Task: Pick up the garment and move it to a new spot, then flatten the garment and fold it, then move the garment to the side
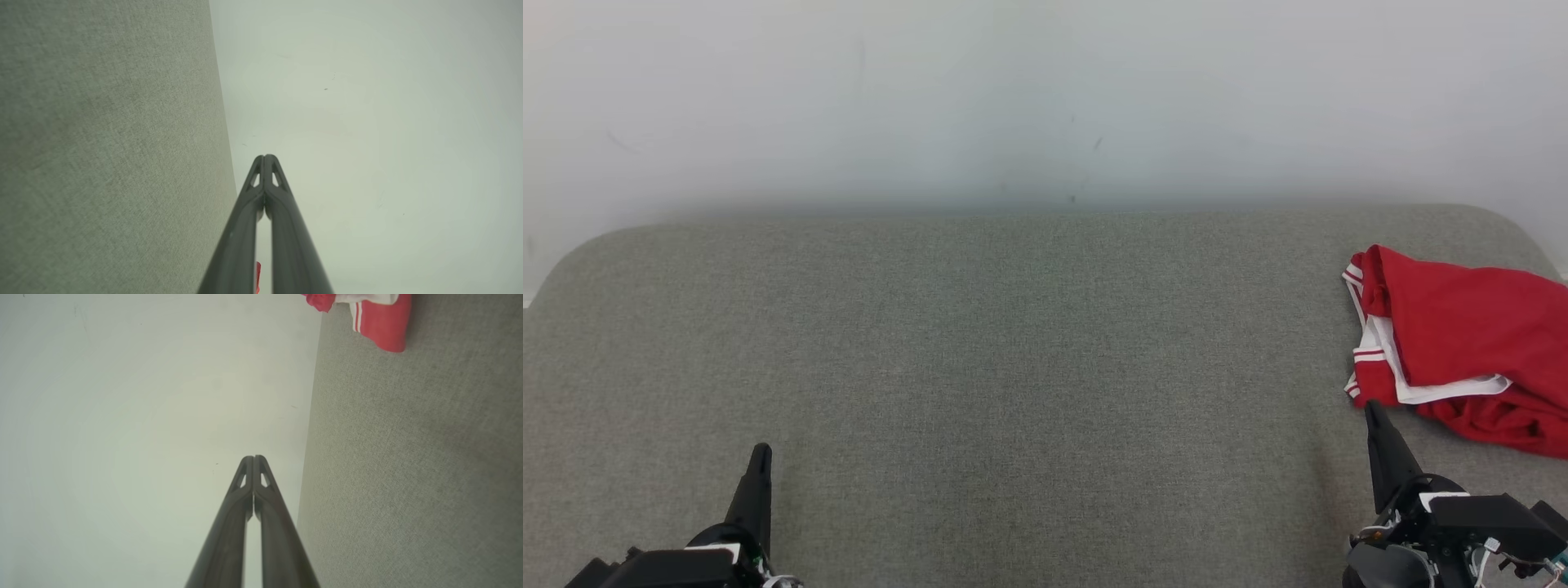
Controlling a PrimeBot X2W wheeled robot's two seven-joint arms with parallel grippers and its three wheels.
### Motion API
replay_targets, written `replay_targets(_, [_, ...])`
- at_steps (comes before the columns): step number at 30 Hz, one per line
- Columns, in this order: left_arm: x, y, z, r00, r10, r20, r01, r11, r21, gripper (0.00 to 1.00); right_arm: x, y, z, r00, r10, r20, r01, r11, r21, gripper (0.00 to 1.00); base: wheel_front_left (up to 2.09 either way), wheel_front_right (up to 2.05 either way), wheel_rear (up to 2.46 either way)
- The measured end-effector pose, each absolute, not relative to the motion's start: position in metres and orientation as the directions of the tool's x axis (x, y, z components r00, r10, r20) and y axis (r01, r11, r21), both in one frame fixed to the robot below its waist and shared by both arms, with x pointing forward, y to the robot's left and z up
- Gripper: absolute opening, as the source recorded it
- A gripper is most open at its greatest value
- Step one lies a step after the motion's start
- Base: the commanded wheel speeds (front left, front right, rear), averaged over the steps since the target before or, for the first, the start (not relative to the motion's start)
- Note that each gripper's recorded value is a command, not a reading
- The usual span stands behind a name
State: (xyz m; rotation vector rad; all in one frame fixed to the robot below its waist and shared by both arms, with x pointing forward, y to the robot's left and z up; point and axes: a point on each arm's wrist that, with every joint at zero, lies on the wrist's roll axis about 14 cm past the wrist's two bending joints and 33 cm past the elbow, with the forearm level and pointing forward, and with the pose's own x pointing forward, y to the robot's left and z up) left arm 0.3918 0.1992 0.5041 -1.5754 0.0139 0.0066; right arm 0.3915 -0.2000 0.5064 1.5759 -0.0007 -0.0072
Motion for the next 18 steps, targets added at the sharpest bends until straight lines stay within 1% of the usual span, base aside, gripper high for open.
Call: replay_targets(18, [0.3918,0.1992,0.5042,1.0,-0.005,-0.013,-0.013,-0.005,-1.0,0.0,0.3915,-0.2001,0.5064,1.0,-0.005,-0.004,0.004,-0.006,1.0,0.0,0.0,0.0,0.0])
